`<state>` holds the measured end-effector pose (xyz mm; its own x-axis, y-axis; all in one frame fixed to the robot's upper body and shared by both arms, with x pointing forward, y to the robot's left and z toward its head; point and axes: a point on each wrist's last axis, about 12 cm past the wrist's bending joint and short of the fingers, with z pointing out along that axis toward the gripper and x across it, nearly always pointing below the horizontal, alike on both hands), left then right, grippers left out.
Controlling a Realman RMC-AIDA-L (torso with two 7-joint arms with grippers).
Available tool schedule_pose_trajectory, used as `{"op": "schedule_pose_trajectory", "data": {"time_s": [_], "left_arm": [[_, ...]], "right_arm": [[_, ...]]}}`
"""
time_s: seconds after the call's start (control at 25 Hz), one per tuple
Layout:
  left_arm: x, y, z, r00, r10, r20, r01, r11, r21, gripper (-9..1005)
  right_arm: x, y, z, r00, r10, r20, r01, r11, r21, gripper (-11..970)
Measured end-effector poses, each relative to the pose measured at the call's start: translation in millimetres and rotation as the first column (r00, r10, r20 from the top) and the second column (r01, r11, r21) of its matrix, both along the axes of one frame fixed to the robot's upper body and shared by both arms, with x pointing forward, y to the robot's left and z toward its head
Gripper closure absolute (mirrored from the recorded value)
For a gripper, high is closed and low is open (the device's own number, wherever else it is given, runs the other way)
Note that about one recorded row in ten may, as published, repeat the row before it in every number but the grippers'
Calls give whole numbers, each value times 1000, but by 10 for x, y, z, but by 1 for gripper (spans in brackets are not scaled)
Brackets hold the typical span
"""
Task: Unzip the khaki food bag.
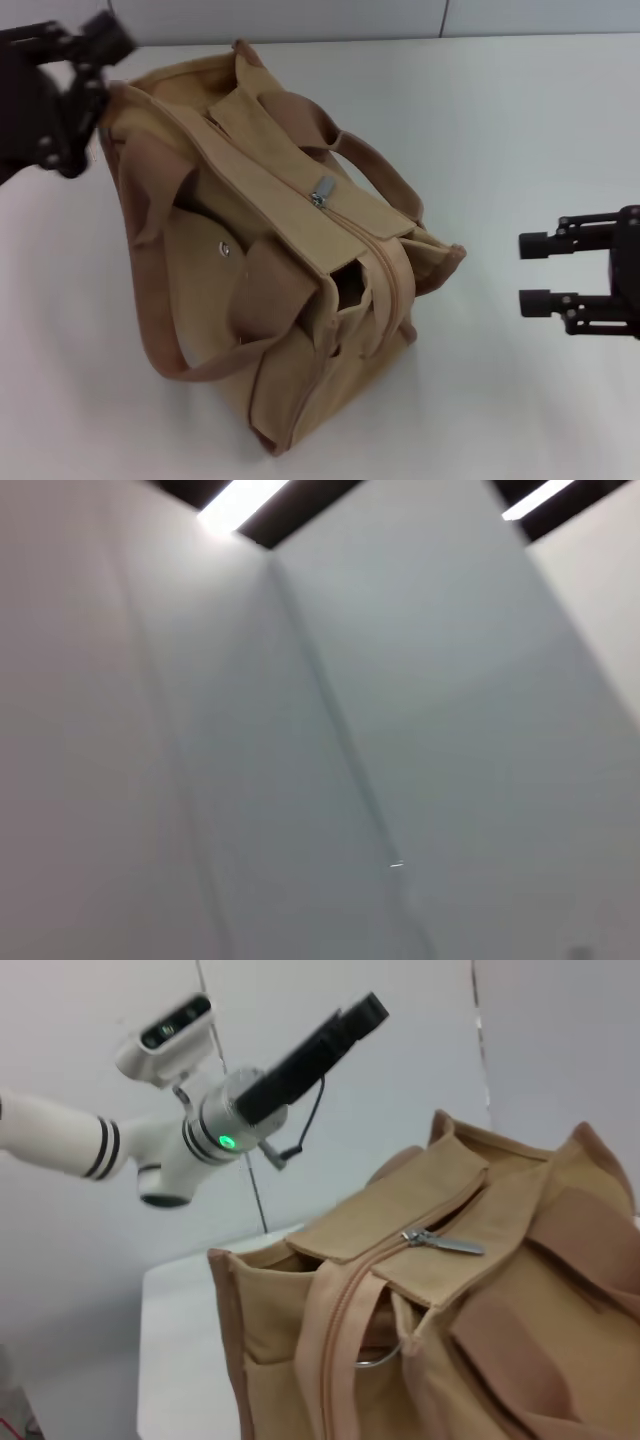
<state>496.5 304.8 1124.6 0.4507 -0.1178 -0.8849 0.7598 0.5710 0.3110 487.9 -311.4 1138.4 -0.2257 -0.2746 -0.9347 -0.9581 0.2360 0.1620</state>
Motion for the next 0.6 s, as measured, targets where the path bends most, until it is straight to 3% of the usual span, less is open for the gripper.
{"op": "schedule_pose_trajectory", "data": {"time_s": [0.12, 0.2, 0.6], "left_arm": [[-73, 91, -78, 998, 51, -35, -52, 998, -29, 996], [-146, 176, -162, 992, 101, -75, -105, 993, -54, 945], [-250, 286, -338, 968, 189, -167, -200, 979, -51, 631]], "right_arm": [[11, 41, -69, 1000, 5, 2, -5, 1000, 7, 426], [49, 129, -192, 1000, 3, 1, -3, 1000, 11, 375], [168, 462, -480, 999, -28, 35, 25, 996, 88, 379]]}}
